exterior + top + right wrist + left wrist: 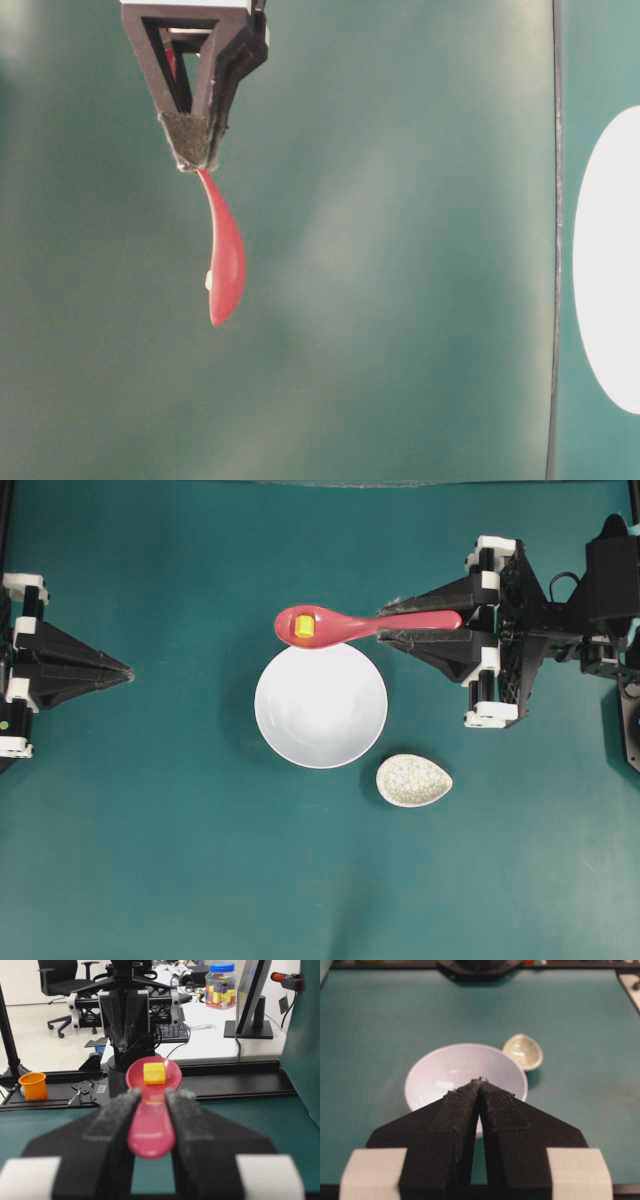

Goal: Scoop the yellow hexagonal prism block from the bowl with a spoon using the right arm.
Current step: 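Hold the spoon with the block steady above the bowl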

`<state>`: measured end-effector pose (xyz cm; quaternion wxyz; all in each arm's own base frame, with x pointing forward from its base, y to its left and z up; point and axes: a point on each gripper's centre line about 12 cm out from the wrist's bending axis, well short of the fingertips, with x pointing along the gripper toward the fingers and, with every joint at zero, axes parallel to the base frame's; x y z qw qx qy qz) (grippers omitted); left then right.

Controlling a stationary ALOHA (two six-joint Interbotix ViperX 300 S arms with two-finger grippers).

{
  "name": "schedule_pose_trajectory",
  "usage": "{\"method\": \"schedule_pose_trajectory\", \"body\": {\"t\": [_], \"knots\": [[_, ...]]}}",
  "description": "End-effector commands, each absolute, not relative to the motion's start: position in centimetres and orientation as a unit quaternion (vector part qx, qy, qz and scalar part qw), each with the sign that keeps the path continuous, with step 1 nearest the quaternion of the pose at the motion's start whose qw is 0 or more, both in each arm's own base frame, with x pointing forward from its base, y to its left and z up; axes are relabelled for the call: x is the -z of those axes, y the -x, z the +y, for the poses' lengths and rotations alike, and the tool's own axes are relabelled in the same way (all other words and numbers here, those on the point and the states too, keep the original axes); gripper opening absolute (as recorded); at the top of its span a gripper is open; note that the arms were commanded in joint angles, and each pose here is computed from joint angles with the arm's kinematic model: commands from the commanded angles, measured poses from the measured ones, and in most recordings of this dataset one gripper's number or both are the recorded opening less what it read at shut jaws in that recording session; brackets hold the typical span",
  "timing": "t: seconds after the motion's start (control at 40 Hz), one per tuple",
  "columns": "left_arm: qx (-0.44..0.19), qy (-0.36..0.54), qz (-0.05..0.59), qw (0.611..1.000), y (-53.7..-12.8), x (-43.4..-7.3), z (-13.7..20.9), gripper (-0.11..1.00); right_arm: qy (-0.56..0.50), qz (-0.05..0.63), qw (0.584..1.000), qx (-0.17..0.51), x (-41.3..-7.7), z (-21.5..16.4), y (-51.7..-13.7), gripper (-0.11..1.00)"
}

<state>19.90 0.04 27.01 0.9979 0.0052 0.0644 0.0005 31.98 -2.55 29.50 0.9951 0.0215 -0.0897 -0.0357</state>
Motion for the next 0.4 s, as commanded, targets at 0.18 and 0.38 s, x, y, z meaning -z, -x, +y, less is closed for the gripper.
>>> {"method": "schedule_pose_trajectory", "body": {"t": [0.18,0.38], "knots": [[-0.001,0.0,0.067,0.998,-20.44,-26.96,0.04,0.03,-0.02,-0.105,0.994,0.033,-30.31,-2.43,-31.9,0.24],[-0.001,0.0,0.069,0.998,-20.44,-26.95,0.04,0.03,-0.02,-0.103,0.994,0.033,-30.31,-2.43,-31.88,0.24]]}}
